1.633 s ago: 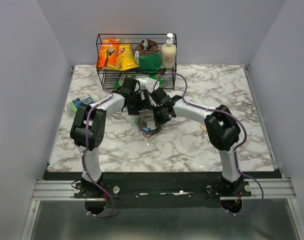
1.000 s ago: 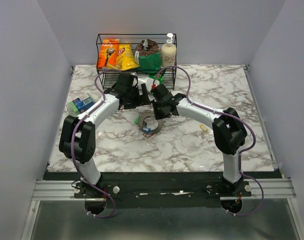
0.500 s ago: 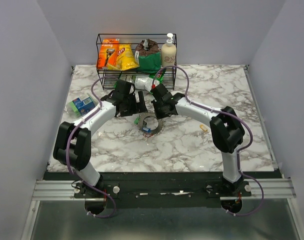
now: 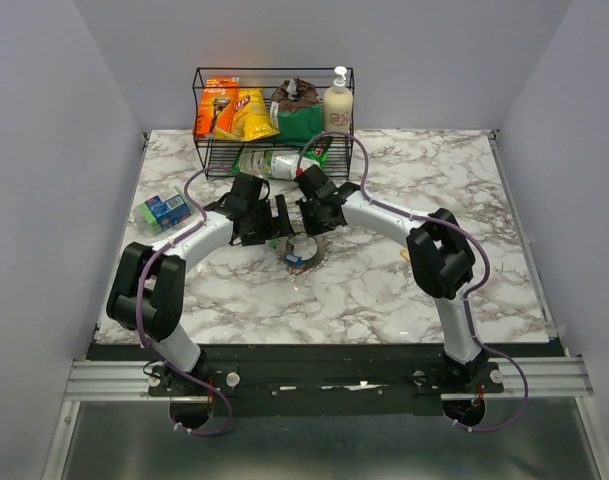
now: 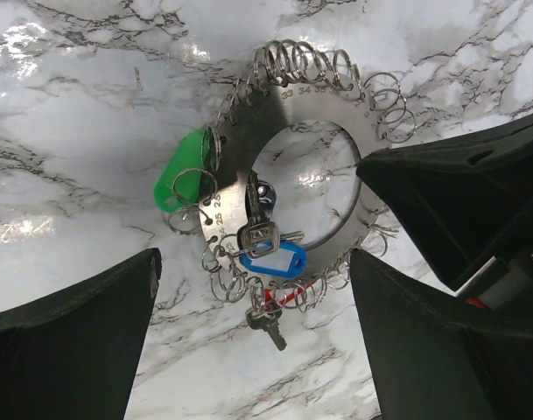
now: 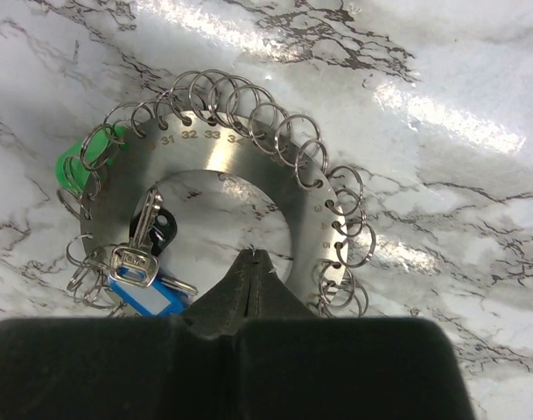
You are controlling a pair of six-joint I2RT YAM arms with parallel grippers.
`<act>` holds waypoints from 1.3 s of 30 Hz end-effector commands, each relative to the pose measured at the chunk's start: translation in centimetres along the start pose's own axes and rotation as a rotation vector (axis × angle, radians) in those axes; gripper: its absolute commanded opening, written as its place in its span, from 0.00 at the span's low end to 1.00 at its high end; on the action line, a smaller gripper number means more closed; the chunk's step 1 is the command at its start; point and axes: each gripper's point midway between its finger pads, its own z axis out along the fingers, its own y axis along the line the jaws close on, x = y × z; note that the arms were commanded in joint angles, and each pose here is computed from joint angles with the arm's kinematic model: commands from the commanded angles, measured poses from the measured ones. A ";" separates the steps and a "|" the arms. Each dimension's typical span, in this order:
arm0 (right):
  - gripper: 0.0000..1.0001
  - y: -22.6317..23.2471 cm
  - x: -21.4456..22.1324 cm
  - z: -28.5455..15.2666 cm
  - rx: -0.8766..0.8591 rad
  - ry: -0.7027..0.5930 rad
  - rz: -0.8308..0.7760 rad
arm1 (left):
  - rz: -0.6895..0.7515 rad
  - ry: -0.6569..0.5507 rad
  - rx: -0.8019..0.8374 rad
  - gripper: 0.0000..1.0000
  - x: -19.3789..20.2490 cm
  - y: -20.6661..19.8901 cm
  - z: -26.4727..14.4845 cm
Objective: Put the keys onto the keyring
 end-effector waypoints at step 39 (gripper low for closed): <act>0.01 -3.4 6.5 -1.8 0.140 0.197 0.023 | 0.020 0.098 0.214 0.98 -2.0 -8.4 7.0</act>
